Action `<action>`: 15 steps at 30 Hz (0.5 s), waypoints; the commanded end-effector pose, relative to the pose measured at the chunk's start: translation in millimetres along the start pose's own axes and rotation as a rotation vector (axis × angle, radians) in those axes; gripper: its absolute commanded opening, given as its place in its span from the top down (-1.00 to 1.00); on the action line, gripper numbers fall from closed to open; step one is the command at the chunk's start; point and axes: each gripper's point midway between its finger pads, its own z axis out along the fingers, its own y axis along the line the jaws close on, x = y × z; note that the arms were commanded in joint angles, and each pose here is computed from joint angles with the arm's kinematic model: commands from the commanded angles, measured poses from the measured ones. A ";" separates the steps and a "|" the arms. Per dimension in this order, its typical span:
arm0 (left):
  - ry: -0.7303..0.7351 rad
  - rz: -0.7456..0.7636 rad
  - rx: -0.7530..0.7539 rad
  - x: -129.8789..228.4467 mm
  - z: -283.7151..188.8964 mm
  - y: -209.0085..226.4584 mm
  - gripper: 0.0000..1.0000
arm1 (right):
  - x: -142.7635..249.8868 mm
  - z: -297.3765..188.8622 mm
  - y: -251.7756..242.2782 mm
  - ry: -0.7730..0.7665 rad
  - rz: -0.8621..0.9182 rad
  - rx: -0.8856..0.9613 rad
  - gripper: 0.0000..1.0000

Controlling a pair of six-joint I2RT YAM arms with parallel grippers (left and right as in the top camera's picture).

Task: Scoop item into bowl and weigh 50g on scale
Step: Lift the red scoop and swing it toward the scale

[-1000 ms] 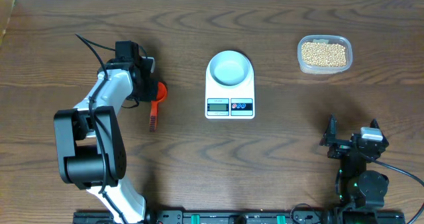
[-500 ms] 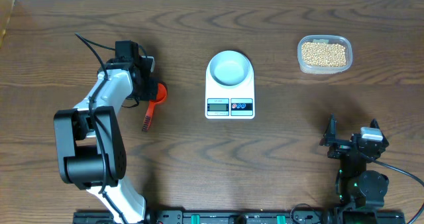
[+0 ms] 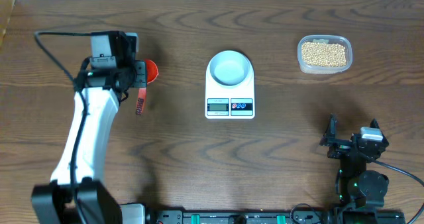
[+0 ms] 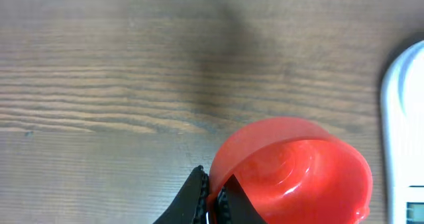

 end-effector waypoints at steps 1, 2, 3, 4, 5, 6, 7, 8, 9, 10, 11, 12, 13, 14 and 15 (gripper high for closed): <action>-0.096 -0.121 -0.006 -20.9 -38.0 0.3 0.85 | 0.0 -0.3 -0.4 -0.002 0.014 0.004 -0.98; -0.108 -0.184 -0.001 -20.6 -47.5 -0.4 0.85 | 0.0 -0.3 -0.4 -0.002 0.014 0.004 -0.98; -0.111 -0.222 0.007 -20.0 -51.8 -1.6 0.85 | 0.0 -0.3 -0.3 -0.002 0.014 0.004 -0.99; -0.110 -0.250 0.016 -19.3 -54.2 -3.1 0.85 | 0.0 -0.3 -0.4 -0.002 0.014 0.004 -0.99; -0.106 -0.289 0.036 -17.9 -57.0 -6.5 0.85 | 0.0 -0.3 -0.4 -0.002 0.014 0.004 -0.99; -0.099 -0.320 0.049 -16.2 -58.1 -8.6 0.85 | 0.0 -0.3 -0.4 -0.002 0.014 0.004 -0.98; -0.084 -0.371 0.067 -13.1 -59.0 -11.7 0.85 | 0.0 -0.3 -0.4 -0.002 0.014 0.004 -0.98; -0.072 -0.408 0.075 -10.7 -58.9 -13.2 0.86 | 0.0 -0.3 -0.3 -0.002 0.014 0.004 -0.98; -0.046 -0.466 0.087 -5.6 -58.5 -16.0 0.85 | 0.0 -0.3 -0.4 -0.002 0.014 0.004 -0.99; -0.027 -0.519 0.085 -1.5 -58.2 -16.3 0.85 | 0.0 -0.3 -0.4 -0.002 0.014 0.004 -0.98; -0.008 -0.573 0.082 2.9 -57.9 -16.6 0.85 | 0.0 -0.3 -0.3 -0.002 0.014 0.004 -0.99; 0.006 -0.616 0.080 5.8 -57.9 -16.9 0.85 | 0.0 -0.3 -0.4 -0.002 0.014 0.004 -0.99; 0.022 -0.667 0.077 9.2 -57.9 -17.2 0.85 | 0.0 -0.3 -0.4 -0.002 0.014 0.004 -0.99; 0.043 -0.739 0.071 13.8 -57.9 -17.6 0.85 | 0.0 -0.3 -0.4 -0.002 0.014 0.004 -0.98; 0.054 -0.770 0.067 16.3 -58.0 -17.8 0.85 | 0.0 -0.3 -0.4 -0.002 0.014 0.004 -0.99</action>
